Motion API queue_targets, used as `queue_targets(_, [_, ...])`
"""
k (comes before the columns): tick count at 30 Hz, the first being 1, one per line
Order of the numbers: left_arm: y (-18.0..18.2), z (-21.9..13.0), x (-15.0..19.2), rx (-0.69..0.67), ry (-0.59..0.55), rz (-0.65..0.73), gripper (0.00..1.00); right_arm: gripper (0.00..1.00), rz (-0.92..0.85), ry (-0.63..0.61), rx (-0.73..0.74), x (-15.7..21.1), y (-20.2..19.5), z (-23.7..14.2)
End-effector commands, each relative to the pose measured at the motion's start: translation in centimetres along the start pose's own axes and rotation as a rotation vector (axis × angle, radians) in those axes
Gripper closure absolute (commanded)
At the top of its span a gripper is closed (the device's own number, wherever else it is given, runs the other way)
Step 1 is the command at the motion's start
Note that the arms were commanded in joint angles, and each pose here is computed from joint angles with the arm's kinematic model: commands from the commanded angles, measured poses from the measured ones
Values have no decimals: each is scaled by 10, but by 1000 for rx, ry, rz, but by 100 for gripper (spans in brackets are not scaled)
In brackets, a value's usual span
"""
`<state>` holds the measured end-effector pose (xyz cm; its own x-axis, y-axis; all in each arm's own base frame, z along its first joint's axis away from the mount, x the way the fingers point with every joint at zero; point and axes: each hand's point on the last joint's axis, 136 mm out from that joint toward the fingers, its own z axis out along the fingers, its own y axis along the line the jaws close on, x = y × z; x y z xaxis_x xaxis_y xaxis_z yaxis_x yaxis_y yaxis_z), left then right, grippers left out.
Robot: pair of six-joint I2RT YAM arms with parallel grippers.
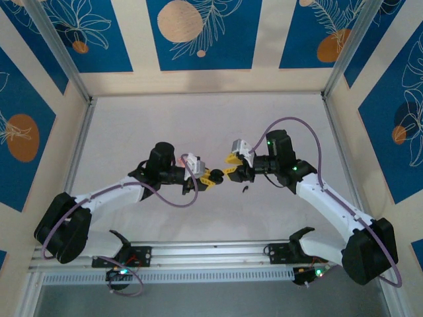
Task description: Insert the wireless bluetooth earbuds into the charging case
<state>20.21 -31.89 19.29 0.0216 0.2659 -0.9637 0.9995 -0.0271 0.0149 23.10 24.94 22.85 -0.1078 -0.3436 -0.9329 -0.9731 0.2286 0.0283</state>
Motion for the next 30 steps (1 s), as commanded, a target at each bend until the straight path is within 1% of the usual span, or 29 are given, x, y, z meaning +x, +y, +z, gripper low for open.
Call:
queue_targets(1, [3,2,2,-19,-11,-19,81,57,23,-33,12,-9,2,-7])
queue_targets(5, [14,-1,5,-70,-53,-62,80,57,132,-42,74,-14,-7,-15])
queue_targets(7, [23,-4,10,-126,-68,-91,80,58,236,-22,137,-12,-16,-18])
queue_targets(9, [32,-7,16,-178,-74,-115,80,58,391,27,225,-4,-28,-24])
queue_targets(13, [31,-7,25,-192,-80,-108,80,58,699,168,362,28,-39,-34])
queue_targets(17, [32,-5,37,-207,-92,-91,80,60,1067,331,529,75,-44,-47])
queue_targets(21, [34,-1,44,-200,-99,-93,80,62,1369,481,632,112,-42,-56])
queue_targets(24, [35,2,47,-195,-103,-91,80,63,1507,570,689,131,-40,-58])
queue_targets(30, [34,3,53,-190,-78,-79,81,63,1631,692,700,159,-38,-43])
